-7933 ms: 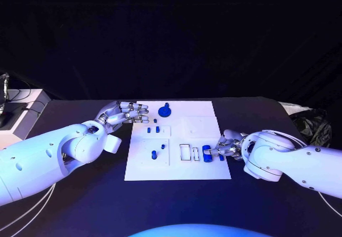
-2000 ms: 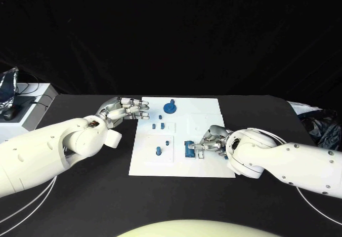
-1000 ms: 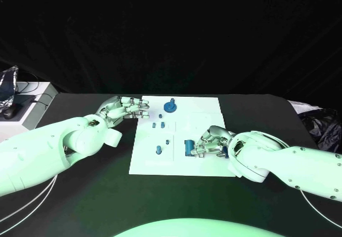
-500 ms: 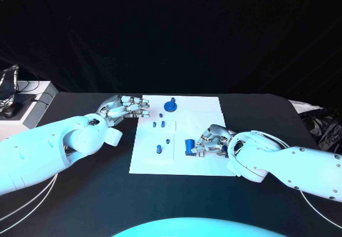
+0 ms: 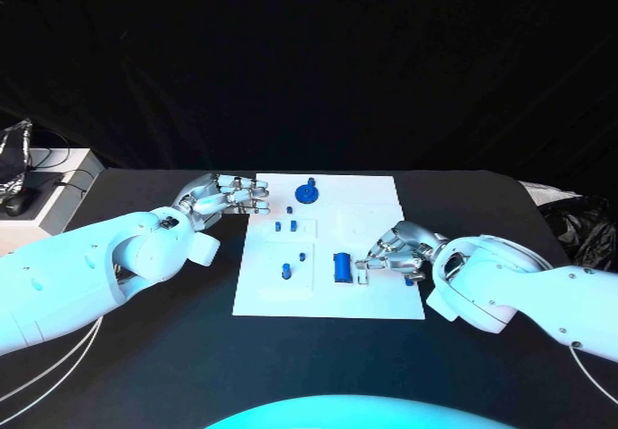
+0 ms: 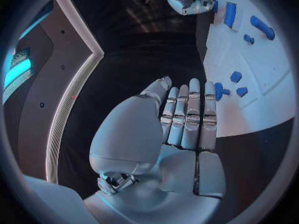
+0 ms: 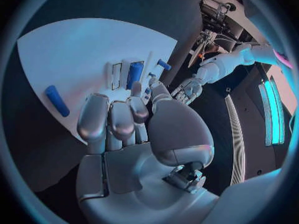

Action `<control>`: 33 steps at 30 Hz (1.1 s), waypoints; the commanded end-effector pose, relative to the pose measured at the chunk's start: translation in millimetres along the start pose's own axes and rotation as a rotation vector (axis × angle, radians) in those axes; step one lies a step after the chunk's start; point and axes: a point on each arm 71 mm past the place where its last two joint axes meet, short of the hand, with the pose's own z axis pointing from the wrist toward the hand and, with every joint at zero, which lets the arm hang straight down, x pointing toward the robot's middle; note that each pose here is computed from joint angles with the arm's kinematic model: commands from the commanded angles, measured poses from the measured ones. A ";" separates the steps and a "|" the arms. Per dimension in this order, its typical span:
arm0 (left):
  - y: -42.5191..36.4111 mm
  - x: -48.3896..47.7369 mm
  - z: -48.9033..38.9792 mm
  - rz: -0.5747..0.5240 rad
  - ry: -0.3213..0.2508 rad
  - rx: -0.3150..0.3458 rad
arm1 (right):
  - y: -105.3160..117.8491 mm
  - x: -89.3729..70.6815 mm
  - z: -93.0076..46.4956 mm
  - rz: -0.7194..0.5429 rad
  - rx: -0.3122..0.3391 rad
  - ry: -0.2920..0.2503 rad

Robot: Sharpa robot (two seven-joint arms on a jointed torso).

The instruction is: Assemble the parts on the task board

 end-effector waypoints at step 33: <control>0.4 5.4 3.6 -0.015 0.023 0.015 | -60.9 -26.1 -3.9 -0.134 0.302 0.062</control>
